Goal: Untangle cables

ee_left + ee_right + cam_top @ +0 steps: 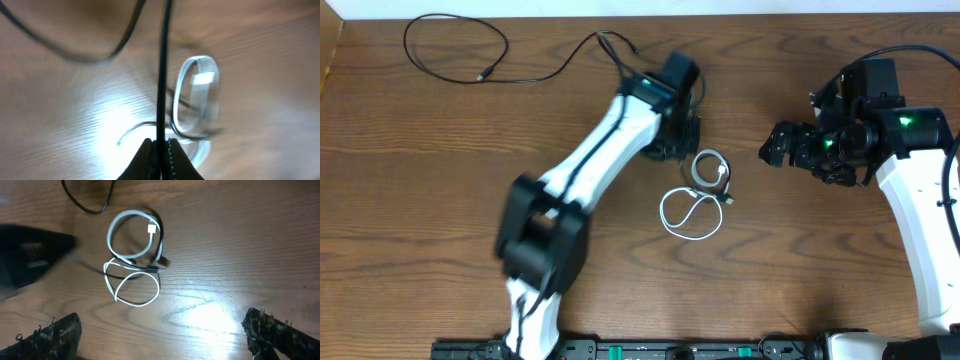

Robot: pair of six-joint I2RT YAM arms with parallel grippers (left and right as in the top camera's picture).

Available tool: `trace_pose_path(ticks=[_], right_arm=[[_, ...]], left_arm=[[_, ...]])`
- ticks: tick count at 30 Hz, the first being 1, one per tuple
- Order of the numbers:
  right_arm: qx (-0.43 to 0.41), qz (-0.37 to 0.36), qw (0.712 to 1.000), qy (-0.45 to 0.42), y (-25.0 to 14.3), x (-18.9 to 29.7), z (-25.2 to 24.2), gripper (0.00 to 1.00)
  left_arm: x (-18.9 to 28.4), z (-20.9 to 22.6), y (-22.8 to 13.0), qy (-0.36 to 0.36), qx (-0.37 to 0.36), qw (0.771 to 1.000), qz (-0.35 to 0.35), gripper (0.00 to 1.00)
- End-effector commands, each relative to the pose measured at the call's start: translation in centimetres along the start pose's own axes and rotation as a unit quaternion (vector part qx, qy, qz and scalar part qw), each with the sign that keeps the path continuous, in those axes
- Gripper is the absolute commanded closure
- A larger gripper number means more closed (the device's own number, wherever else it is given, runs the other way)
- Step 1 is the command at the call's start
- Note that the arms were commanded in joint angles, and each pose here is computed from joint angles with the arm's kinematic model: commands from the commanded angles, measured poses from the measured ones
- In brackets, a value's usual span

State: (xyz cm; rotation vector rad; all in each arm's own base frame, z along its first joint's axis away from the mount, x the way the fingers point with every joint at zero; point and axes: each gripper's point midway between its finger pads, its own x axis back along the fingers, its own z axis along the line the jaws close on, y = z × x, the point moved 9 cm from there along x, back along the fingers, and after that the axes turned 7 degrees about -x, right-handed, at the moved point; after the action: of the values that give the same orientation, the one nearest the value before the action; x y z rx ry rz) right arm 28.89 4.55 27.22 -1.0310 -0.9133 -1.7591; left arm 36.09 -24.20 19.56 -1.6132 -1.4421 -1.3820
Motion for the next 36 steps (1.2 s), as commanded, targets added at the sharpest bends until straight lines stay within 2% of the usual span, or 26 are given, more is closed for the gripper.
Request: trace_pose_path(ticks=[1, 9, 15, 22, 32, 36], right_arm=[[0.006, 0.008, 1.000, 0.002, -0.1, -0.4, -0.1, 0.01], [0.013, 0.010, 1.000, 0.003, -0.2, -0.5, 0.3, 0.01], [0.023, 0.011, 1.000, 0.016, -0.4, -0.6, 1.0, 0.01], [0.035, 0.026, 0.995, 0.089, -0.5, -0.6, 2.5, 0.01], [0.067, 0.023, 0.992, 0.101, -1.1, -1.0, 4.2, 0.01], [0.046, 0.014, 0.992, 0.119, -0.7, -0.9, 4.8, 0.01]], left_arm=[[8.9, -3.4, 0.4, -0.083, -0.042, 0.990, -0.107, 0.93], [18.6, -6.8, -1.0, -0.195, -0.110, 0.946, -0.235, 0.93], [23.2, -7.8, -2.1, -0.222, -0.120, 0.918, -0.305, 0.93], [23.5, -7.8, -2.2, -0.226, -0.113, 0.918, -0.307, 0.92], [23.8, -8.0, -1.9, -0.238, -0.092, 0.915, -0.314, 0.92], [23.9, -8.0, -1.8, -0.243, -0.083, 0.914, -0.313, 0.93]])
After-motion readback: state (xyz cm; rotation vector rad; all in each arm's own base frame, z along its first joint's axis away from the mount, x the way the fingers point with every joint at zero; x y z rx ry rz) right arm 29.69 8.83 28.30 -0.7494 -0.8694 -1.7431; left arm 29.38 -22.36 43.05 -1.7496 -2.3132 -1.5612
